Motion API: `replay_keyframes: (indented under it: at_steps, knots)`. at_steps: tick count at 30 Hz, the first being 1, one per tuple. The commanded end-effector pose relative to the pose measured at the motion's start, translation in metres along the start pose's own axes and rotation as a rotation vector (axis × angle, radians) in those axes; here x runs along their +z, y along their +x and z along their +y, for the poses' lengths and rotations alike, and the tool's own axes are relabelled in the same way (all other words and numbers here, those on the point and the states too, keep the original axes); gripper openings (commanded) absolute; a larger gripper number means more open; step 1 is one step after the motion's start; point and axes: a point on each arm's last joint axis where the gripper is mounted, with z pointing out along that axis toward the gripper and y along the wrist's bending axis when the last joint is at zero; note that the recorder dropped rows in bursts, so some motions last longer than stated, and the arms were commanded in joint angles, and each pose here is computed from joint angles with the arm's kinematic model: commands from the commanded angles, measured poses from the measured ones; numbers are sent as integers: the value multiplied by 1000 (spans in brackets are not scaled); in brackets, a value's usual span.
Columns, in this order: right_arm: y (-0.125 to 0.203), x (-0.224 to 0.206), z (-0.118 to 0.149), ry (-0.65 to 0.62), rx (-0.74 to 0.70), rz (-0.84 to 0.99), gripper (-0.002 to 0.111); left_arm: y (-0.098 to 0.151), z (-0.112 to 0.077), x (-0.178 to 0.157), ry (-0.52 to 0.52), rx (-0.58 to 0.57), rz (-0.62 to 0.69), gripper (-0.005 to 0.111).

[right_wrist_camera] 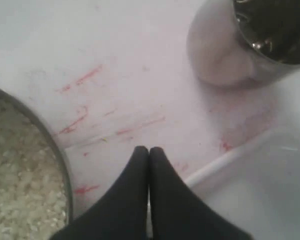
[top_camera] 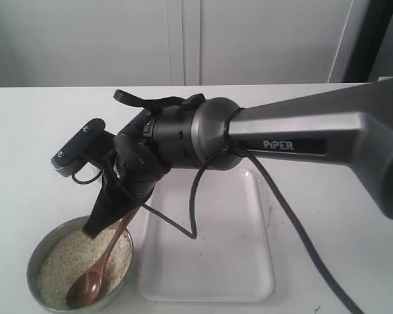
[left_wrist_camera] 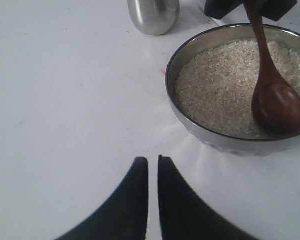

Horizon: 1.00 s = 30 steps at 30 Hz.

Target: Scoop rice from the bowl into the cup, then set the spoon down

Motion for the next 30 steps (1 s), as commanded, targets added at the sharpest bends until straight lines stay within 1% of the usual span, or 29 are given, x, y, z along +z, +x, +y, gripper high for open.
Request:
replay_keyframes:
  at_steps: [1, 5, 12, 15, 16, 17, 19, 20, 22, 26, 28, 29, 30]
  knots:
    - [3, -7, -5, 34, -14, 51, 0, 2, 0, 0, 0, -4, 5, 14]
    - [5, -8, -5, 35, -12, 77, 0, 2, 0, 0, 0, -4, 5, 14]
    - [0, -24, -12, 92, 23, 57, 0, 2, 0, 0, 0, -4, 5, 14]
    - [-7, -42, -19, 147, 111, -6, 0, 2, 0, 0, 0, -4, 5, 14]
    - [-10, -49, -21, 165, 173, -33, 0, 2, 0, 0, 0, -4, 5, 14]
    - [-12, -57, -23, 177, 205, -64, 0, 2, 0, 0, 0, -4, 5, 14]
    - [-15, -71, -25, 180, 257, -129, 0, 2, 0, 0, 0, -4, 5, 14]
    - [-14, -83, -25, 165, 289, -181, 0, 2, 0, 0, 0, -4, 5, 14]
    - [-10, -94, -27, 147, 339, -230, 0, 2, 0, 0, 0, -4, 5, 14]
    - [7, -109, -33, 109, 442, -314, 0, 2, 0, 0, 0, -4, 5, 14]
    - [26, -113, -36, 62, 556, -376, 0, 2, 0, 0, 0, -4, 5, 14]
    - [42, -111, -35, 9, 644, -420, 0, 2, 0, 0, 0, -4, 5, 14]
    - [50, -110, -35, -27, 691, -455, 0, 2, 0, 0, 0, -4, 5, 14]
